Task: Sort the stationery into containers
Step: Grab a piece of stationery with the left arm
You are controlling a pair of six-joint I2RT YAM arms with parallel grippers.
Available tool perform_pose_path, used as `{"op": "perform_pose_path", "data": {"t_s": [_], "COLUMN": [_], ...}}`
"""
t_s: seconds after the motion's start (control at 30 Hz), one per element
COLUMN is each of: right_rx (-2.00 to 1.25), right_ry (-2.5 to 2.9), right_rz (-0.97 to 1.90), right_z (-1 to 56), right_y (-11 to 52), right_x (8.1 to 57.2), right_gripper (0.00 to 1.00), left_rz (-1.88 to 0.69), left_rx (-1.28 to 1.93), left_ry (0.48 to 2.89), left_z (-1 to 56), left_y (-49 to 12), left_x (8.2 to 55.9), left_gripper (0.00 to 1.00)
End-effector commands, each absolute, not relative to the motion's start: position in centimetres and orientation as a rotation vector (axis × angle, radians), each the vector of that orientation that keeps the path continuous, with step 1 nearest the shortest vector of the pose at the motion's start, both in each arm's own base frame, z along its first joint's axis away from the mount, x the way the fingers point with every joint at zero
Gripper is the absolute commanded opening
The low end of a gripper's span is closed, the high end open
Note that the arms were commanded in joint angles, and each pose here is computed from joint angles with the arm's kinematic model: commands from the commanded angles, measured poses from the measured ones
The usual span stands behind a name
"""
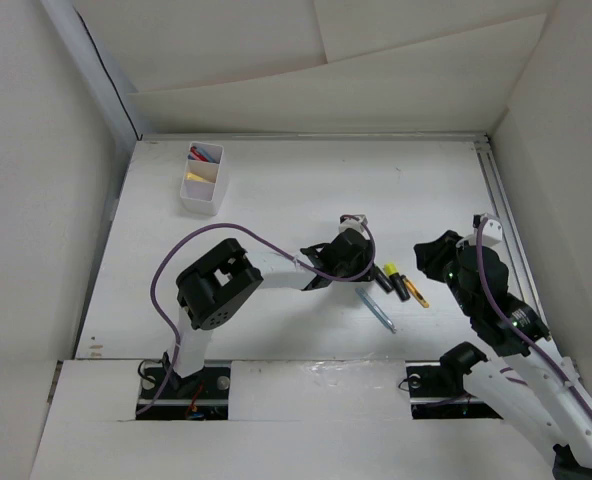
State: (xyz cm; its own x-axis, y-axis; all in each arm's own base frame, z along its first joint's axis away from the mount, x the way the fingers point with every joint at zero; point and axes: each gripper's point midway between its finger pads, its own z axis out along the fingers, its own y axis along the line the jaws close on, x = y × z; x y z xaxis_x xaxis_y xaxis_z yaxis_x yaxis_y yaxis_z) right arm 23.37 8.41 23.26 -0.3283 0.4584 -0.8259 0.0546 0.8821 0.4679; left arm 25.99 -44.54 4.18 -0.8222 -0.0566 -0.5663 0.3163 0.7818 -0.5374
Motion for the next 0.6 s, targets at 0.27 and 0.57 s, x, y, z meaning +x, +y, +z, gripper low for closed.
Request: {"op": "perform_pose_path", "data": {"t_s": [0.27, 0.57], "right_rx": [0.344, 0.346], "right_ry": [1.878, 1.86], "right_rz": [0.501, 0.511], "right_z": [22.6, 23.1], "right_y": [9.7, 9.6], "right_x": [23.4, 23.2], "right_gripper": [0.35, 0.4], "left_rz": [-0.763, -0.74], "left_rx": [0.051, 0.073], "left_ry": [2.341, 2.326], "left_z": [4.6, 4.3], "left_y": [-45.9, -47.6], "left_x": [29.9, 32.4], "left_gripper": [0.33, 0.33]}}
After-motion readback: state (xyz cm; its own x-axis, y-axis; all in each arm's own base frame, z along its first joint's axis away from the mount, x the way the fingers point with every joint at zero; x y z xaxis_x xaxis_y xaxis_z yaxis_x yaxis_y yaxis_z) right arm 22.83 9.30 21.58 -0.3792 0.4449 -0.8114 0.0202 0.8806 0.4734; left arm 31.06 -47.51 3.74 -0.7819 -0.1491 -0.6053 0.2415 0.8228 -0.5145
